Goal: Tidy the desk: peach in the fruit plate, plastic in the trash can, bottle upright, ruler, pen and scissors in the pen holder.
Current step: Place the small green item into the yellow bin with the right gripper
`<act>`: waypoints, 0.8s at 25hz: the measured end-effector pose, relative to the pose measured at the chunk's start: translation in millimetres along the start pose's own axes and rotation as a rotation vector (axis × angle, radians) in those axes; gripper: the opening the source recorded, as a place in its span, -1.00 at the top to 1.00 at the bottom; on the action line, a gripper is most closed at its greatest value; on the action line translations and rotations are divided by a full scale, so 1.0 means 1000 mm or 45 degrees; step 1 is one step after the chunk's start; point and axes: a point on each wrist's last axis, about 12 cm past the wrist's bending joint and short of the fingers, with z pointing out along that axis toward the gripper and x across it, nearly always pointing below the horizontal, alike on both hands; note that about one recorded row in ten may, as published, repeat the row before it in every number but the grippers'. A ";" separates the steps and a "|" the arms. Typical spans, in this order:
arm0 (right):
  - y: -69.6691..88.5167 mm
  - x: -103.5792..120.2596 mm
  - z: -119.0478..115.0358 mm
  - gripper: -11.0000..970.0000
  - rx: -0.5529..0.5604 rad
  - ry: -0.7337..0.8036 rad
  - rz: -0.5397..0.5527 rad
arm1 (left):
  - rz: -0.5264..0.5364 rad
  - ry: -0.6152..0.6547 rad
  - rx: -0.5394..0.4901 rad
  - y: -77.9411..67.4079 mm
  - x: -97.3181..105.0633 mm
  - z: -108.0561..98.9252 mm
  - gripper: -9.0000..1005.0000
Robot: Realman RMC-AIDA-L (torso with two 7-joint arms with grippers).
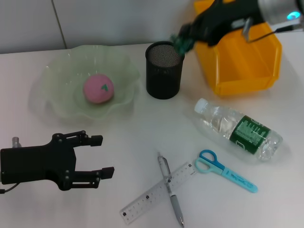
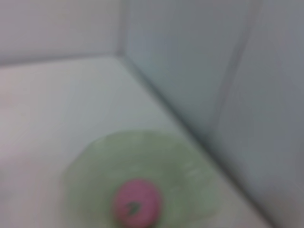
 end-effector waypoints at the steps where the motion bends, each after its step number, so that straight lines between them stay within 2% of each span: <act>1: -0.005 0.002 -0.004 0.90 0.041 -0.023 0.029 | 0.002 -0.001 0.002 0.000 0.000 0.000 -0.68; 7: -0.036 0.020 -0.019 0.90 0.352 -0.090 0.219 | 0.007 -0.008 0.018 0.000 -0.003 0.002 -0.67; 20: -0.051 0.046 -0.004 0.89 0.511 0.014 0.355 | 0.011 -0.017 0.022 0.000 -0.004 0.003 -0.67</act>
